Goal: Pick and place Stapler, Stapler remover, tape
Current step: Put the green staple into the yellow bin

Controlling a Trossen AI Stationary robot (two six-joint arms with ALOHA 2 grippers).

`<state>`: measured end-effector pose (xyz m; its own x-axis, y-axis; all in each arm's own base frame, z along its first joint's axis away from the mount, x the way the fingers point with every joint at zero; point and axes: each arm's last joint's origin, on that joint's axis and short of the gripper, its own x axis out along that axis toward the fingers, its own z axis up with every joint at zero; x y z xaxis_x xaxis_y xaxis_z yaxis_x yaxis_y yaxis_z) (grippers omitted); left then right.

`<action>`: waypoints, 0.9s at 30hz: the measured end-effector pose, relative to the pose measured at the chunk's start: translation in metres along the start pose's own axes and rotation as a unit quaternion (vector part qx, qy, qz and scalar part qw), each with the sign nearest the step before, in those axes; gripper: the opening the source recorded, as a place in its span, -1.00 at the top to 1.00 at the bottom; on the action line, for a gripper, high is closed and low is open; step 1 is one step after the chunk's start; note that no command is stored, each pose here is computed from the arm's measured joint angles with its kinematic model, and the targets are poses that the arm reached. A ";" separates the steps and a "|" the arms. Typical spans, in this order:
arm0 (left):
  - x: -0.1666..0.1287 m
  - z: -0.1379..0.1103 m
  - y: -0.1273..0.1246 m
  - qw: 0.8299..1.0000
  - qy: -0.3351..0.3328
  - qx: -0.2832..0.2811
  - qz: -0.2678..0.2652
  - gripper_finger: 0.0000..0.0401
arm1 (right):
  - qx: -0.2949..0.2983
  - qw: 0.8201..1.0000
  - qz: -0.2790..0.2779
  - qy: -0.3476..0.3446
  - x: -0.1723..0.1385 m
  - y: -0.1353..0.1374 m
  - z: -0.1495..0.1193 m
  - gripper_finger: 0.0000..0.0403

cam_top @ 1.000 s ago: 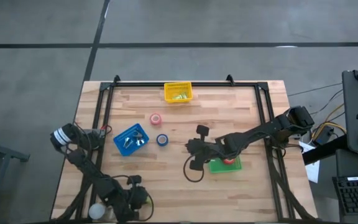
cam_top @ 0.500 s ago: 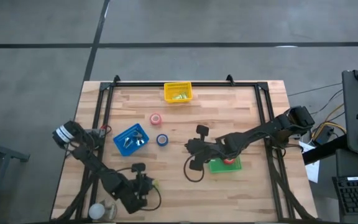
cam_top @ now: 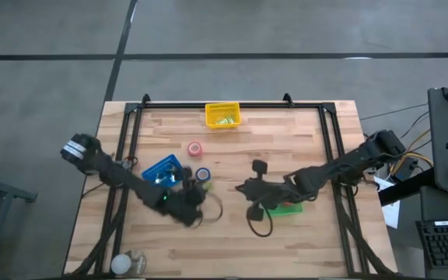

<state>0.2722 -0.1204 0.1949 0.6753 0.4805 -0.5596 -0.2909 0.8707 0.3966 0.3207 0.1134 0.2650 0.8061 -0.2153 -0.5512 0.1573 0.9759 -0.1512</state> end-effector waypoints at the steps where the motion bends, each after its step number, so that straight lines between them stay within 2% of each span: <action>1: 0.006 0.005 0.011 1.000 0.000 -0.010 0.020 0.36 | -0.002 1.000 0.002 -0.001 -0.001 0.001 0.000 0.96; 5: 0.031 0.019 0.067 0.993 0.015 -0.081 0.087 0.45 | -0.006 1.000 0.005 -0.004 -0.005 0.002 0.000 0.96; 7: 0.043 0.023 0.097 0.989 0.022 -0.110 0.100 0.46 | -0.006 1.000 0.005 -0.004 -0.005 0.002 0.000 0.96; 10: 0.060 0.028 0.138 0.988 0.020 -0.129 0.083 0.41 | -0.004 1.000 0.006 -0.007 -0.006 0.002 -0.001 0.96; 14: 0.081 0.028 0.191 0.984 -0.017 -0.174 0.029 0.35 | 0.003 1.000 0.006 -0.007 -0.006 0.000 -0.009 0.96; 18: 0.098 0.020 0.237 0.975 -0.052 -0.217 0.022 0.37 | 0.016 1.000 0.006 -0.008 -0.005 -0.002 -0.021 0.96; 21: 0.112 0.008 0.256 0.970 -0.046 -0.237 0.019 0.41 | 0.029 0.999 0.008 -0.014 -0.007 -0.004 -0.028 0.96; 27: 0.145 -0.001 0.265 0.973 -0.019 -0.228 0.020 0.36 | 0.050 0.998 0.009 -0.036 -0.017 -0.012 -0.034 0.96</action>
<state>0.2923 0.1804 0.2175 0.6791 0.5188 -0.5193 -0.5821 0.8116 0.0495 0.2857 0.1038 0.2485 0.8474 -0.1976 -0.4929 0.1954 0.9791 -0.0565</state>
